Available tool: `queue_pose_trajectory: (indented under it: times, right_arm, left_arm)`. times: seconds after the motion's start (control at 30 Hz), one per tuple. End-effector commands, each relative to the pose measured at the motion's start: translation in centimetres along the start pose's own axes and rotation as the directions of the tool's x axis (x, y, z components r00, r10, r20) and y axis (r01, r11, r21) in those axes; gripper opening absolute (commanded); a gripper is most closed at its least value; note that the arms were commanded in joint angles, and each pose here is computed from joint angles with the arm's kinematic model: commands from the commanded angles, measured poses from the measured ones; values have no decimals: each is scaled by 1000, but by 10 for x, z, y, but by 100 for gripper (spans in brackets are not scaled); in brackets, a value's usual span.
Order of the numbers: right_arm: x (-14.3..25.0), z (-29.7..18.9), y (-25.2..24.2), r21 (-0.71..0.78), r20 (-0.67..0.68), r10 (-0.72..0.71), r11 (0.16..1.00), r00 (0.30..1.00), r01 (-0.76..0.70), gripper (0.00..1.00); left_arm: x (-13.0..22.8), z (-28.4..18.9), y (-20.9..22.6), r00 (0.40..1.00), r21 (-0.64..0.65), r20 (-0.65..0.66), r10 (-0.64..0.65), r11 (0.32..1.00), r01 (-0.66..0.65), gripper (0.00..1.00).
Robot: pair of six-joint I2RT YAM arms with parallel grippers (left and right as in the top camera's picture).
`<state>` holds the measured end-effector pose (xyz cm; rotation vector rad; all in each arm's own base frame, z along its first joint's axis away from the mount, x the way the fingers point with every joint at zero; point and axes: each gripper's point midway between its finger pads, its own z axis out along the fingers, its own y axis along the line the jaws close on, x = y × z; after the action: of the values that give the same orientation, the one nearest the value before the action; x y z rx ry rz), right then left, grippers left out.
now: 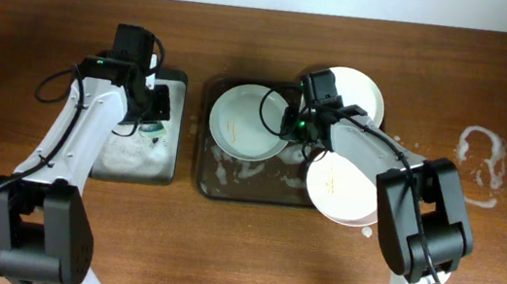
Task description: Clean dirty plates on tray and stack at the side
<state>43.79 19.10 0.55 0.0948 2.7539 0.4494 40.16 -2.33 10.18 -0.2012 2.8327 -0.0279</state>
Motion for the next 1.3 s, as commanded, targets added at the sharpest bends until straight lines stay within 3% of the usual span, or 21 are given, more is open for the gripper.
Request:
queue_pose_trajectory:
  times: [0.0, 0.3, 0.77, 1.27]
  right_arm:
    - [32, 7, -7, 2, -124, 54, 999, 991, -54, 4]
    - [60, -7, -10, 47, -232, 70, 997, 970, -60, 4]
    - [52, -5, -6, 28, -198, 54, 998, 979, -50, 4]
    - [50, -5, -5, 22, -190, 45, 999, 981, -41, 4]
  left_arm:
    - [-12, -15, -9, 999, 45, 52, 13, 999, -16, 1]
    - [-12, -21, -30, 998, 140, 59, 26, 990, -34, 1]
    - [-26, -22, 2, 990, -103, 134, 49, 994, -35, 1]
    - [-26, -22, 5, 989, -121, 137, 56, 992, -39, 1]
